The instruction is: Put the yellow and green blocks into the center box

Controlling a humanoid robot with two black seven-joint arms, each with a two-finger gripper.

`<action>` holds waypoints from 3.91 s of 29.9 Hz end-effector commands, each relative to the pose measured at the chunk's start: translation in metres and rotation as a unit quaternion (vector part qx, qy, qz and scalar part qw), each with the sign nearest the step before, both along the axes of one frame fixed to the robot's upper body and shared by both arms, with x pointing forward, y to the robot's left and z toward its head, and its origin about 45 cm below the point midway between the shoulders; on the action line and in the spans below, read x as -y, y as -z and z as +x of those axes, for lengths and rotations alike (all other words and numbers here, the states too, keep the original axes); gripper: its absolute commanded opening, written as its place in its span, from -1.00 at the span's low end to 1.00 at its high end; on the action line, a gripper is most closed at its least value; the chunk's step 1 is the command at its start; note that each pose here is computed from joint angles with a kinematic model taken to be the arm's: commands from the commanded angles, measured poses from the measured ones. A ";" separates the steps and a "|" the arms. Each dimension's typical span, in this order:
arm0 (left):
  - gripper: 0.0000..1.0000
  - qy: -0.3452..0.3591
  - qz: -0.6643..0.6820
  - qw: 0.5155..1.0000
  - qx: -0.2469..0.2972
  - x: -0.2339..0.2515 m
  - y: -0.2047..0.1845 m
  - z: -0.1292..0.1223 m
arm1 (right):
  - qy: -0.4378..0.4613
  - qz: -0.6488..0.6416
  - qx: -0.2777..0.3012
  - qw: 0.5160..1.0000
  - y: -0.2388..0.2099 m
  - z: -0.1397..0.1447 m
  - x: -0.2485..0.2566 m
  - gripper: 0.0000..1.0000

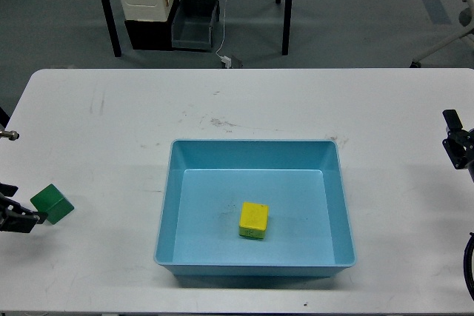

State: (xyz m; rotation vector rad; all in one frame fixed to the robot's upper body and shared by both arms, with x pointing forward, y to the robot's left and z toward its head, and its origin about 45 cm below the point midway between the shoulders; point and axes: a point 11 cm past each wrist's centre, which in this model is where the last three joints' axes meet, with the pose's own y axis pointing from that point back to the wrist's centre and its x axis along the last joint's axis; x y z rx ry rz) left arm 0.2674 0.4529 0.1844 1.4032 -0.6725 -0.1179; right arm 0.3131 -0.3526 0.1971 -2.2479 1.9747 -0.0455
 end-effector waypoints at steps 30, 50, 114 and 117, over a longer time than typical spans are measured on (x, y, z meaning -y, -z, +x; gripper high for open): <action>-0.56 0.044 0.010 0.997 0.062 0.015 -0.007 0.038 | 0.005 0.003 -0.009 1.000 0.006 -0.004 0.001 0.99; -0.46 0.324 -0.187 0.908 0.191 0.283 -0.143 0.083 | -0.005 0.003 -0.011 1.000 0.008 -0.005 -0.005 0.99; 0.99 -0.201 -0.795 0.573 -0.023 0.252 -0.093 0.081 | -0.067 0.467 0.024 0.881 -0.016 0.015 -0.072 0.99; 0.99 -0.290 -0.827 0.482 -0.004 0.234 -0.073 0.074 | -0.071 0.506 0.001 0.859 -0.011 0.014 -0.073 0.99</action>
